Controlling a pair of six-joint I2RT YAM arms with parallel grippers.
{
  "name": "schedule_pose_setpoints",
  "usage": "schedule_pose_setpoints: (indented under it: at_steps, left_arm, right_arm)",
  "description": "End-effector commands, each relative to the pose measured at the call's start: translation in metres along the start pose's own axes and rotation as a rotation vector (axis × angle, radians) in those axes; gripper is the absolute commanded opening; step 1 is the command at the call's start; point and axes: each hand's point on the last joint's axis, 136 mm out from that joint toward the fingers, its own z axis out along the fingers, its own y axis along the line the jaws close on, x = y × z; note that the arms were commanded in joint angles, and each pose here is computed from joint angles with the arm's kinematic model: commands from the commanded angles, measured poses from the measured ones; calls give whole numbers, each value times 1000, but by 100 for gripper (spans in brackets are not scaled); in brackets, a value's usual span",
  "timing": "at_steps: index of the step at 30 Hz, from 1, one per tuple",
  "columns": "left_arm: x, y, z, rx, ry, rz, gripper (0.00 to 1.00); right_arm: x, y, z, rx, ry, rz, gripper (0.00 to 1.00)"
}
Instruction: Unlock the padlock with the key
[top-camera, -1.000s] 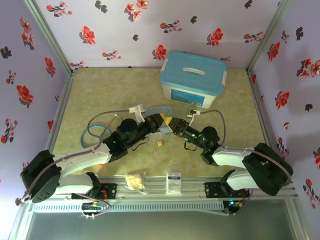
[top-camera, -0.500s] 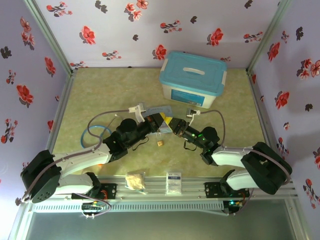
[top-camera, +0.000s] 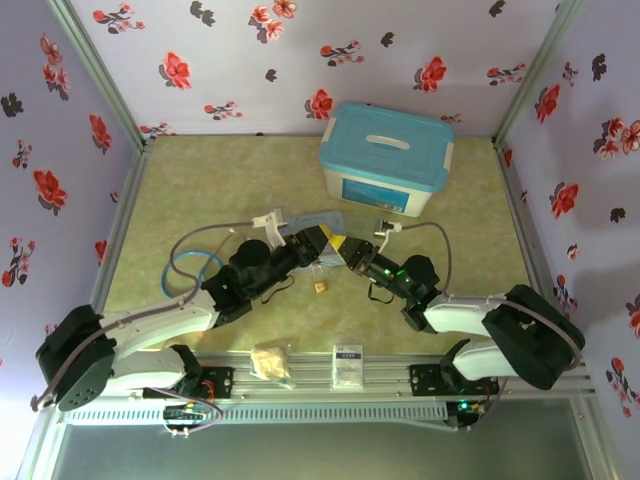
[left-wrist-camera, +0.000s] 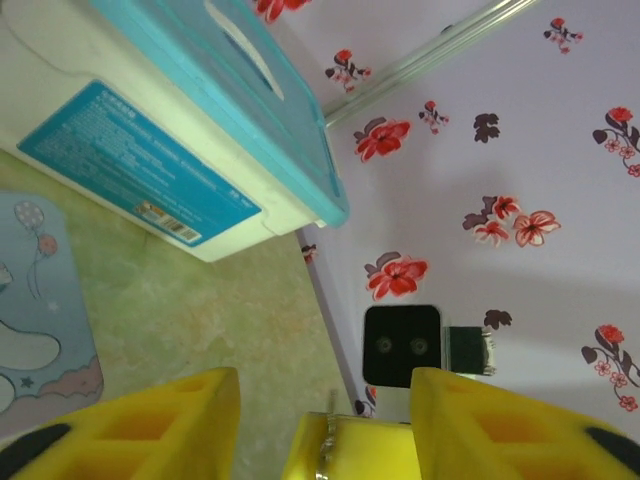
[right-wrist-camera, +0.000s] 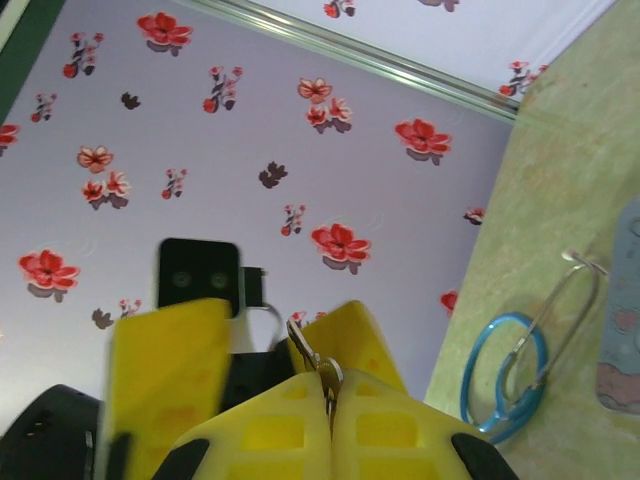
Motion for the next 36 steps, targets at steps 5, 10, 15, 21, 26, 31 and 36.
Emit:
schedule_pose_setpoints:
  at_steps: [5, 10, 15, 21, 26, 31, 36]
  left_arm:
    - [-15, 32, -27, -169, -63, 131, 55]
    - [28, 62, -21, -299, 163, 189, 56]
    - [61, 100, -22, -386, 241, 206, 52]
    - [93, 124, -2, -447, 329, 300, 54]
    - [102, 145, 9, -518, 329, 336, 54]
    - [108, 162, 10, -555, 320, 331, 55]
    - [120, 173, 12, -575, 352, 328, 54]
  right_arm:
    - [2, -52, -20, 342, 9, -70, 1]
    - [-2, -72, -51, 610, 63, -224, 1]
    - [-7, -87, -80, 816, 112, -306, 1]
    - [0, -92, -88, 836, 135, -294, 1]
    - [5, -93, -89, 816, 145, -276, 1]
    - [5, -91, -93, 805, 131, -275, 1]
    - [8, -96, -92, 803, 137, -265, 0]
